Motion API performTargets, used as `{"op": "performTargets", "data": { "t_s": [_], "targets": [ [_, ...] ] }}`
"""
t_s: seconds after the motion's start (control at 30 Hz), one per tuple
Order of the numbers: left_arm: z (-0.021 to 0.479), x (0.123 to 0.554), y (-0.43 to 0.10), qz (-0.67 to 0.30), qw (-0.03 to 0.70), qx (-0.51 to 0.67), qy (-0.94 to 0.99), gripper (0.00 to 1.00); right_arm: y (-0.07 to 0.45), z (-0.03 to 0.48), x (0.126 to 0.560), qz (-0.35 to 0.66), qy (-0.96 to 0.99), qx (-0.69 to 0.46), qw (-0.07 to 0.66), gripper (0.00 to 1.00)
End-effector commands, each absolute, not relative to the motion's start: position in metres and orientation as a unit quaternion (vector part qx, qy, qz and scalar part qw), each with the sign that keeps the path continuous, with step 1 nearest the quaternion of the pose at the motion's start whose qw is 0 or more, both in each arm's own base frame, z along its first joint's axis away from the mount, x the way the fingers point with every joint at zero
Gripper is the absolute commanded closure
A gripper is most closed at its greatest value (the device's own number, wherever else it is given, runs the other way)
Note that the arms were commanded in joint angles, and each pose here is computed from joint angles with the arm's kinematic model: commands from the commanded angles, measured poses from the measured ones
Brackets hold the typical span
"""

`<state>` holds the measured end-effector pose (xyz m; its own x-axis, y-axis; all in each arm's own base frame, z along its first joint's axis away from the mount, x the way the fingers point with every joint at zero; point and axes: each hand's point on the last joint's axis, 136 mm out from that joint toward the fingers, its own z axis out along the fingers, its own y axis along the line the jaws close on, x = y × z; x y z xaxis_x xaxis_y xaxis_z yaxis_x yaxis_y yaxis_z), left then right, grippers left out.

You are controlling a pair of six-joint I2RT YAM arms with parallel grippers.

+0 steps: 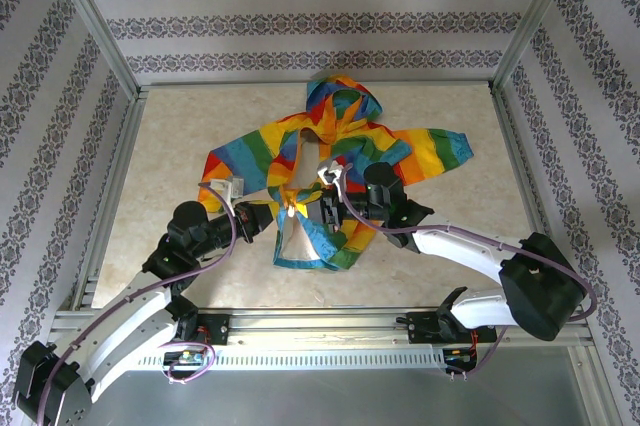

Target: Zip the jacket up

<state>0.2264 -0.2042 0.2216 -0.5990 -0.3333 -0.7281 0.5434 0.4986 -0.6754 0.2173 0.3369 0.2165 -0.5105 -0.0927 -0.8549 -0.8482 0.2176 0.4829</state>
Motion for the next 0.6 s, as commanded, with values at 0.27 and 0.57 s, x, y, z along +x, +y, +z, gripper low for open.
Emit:
{"op": "performTargets", "data": {
  "t_s": [0.27,0.57],
  "targets": [
    [0.241,0.229,-0.201,-0.496,0.494,0.093,0.708,1.0,0.341,0.228,0.216,0.553,0.669,-0.341,0.361,1.0],
    [0.232,0.232,-0.199,-0.483,0.491,0.088,0.72,1.0,0.343,0.228,0.217,0.555,0.669,-0.34,0.36,1.0]
  ]
}}
